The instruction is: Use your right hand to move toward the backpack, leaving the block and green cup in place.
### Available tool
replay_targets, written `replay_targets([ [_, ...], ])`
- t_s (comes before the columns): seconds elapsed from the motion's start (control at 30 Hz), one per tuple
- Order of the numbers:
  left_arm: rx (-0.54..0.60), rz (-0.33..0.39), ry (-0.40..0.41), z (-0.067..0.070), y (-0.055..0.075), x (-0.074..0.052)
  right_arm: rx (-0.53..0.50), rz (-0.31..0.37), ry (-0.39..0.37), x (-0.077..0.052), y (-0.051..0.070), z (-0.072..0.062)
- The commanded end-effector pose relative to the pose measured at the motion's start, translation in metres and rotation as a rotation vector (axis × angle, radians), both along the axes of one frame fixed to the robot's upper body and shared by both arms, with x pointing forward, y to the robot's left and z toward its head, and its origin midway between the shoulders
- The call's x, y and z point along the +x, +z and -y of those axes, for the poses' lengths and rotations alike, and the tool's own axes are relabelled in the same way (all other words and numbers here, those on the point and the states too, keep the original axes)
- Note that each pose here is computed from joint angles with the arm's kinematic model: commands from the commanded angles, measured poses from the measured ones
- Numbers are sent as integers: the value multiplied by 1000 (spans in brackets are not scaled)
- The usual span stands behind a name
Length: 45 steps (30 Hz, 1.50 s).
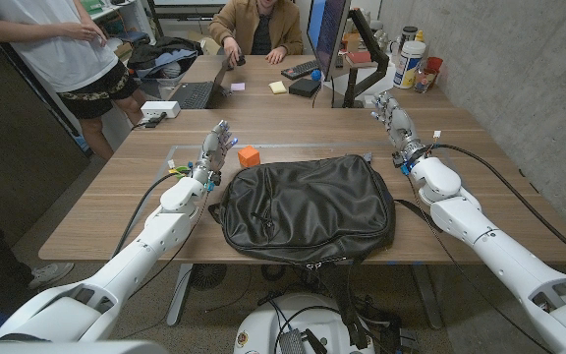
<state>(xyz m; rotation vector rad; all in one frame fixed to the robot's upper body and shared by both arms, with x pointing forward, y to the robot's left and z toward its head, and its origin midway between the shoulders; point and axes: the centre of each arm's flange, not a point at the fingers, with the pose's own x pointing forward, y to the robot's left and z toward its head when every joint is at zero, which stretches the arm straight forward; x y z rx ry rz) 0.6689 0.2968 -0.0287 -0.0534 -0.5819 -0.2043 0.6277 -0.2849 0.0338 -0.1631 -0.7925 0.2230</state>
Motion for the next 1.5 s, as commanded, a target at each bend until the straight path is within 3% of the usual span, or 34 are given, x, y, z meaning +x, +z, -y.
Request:
replay_targets([
  [0.03, -8, 4, -1, -2, 1, 0, -32, 28, -6, -5, 7, -4],
  [1.5, -6, 6, 6, -6, 2, -4, -131, 129, -37, -26, 21, -16],
])
